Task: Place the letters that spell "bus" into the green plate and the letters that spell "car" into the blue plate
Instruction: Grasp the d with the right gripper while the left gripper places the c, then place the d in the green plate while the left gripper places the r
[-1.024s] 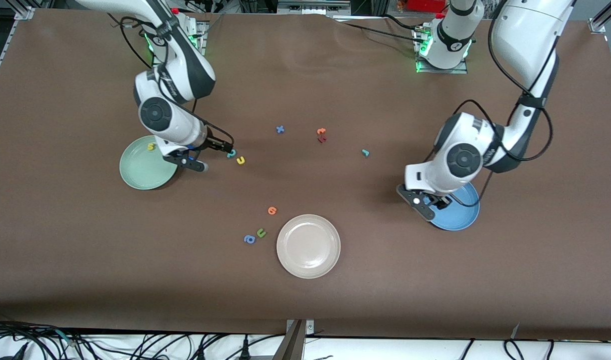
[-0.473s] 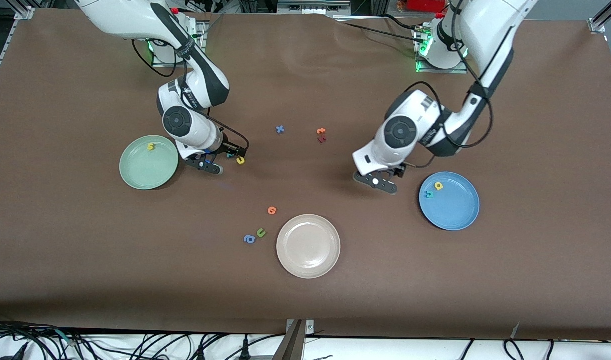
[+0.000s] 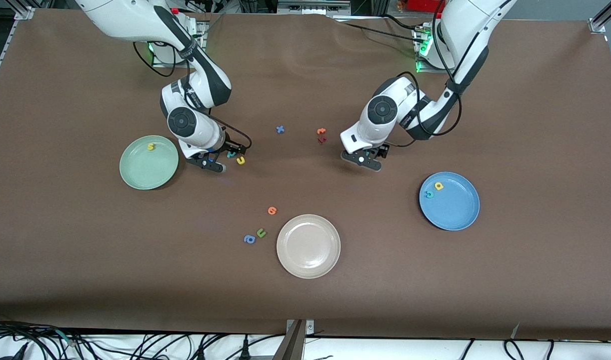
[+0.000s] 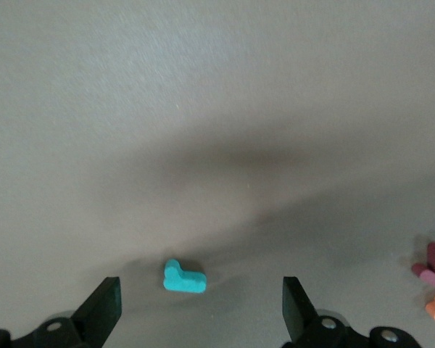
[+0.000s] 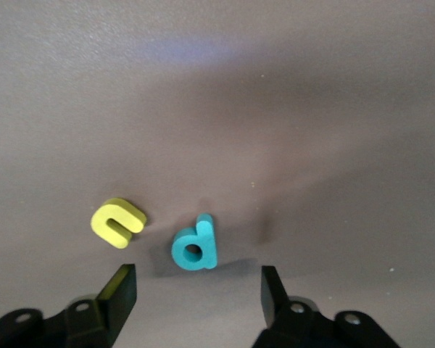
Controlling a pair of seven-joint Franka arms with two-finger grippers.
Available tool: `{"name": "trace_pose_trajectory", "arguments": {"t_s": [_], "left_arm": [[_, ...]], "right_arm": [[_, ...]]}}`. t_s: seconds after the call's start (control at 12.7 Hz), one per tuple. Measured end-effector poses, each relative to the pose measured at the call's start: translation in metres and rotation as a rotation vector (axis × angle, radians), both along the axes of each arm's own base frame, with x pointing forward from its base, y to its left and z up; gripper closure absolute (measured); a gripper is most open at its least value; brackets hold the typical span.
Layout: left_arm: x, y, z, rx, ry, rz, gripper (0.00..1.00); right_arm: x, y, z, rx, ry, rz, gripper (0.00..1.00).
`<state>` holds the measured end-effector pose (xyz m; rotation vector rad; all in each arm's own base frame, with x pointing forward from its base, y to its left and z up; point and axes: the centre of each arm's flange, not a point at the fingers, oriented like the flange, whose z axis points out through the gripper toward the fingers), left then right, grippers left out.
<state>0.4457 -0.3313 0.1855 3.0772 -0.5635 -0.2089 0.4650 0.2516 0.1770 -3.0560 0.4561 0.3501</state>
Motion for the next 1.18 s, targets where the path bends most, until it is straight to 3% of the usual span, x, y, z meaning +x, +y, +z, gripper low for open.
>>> {"name": "trace_pose_trajectory", "arguments": {"t_s": [0.16, 0.47, 0.55, 0.79, 1.02, 1.18], "left_arm": [[-0.009, 0.002, -0.007, 0.018, -0.040, -0.069, 0.04], [-0.016, 0.004, -0.013, 0.047, -0.078, -0.158, 0.33], [-0.016, 0.005, -0.013, 0.055, -0.088, -0.180, 0.33], [-0.017, 0.003, -0.013, 0.054, -0.095, -0.192, 0.67], [-0.017, 0.003, -0.013, 0.054, -0.095, -0.192, 0.70], [-0.015, 0.004, -0.011, 0.054, -0.099, -0.190, 0.70]], "right_arm": [[-0.001, 0.000, 0.000, -0.018, -0.014, 0.039, 0.28], [0.001, 0.001, 0.001, -0.017, -0.032, 0.050, 0.28], [0.002, 0.001, 0.001, -0.013, -0.042, 0.051, 0.28], [0.003, 0.002, 0.001, -0.004, -0.060, 0.050, 0.29], [0.002, 0.002, -0.002, -0.004, -0.056, 0.050, 0.31], [0.002, 0.002, -0.004, -0.003, -0.054, 0.051, 0.45]]}}
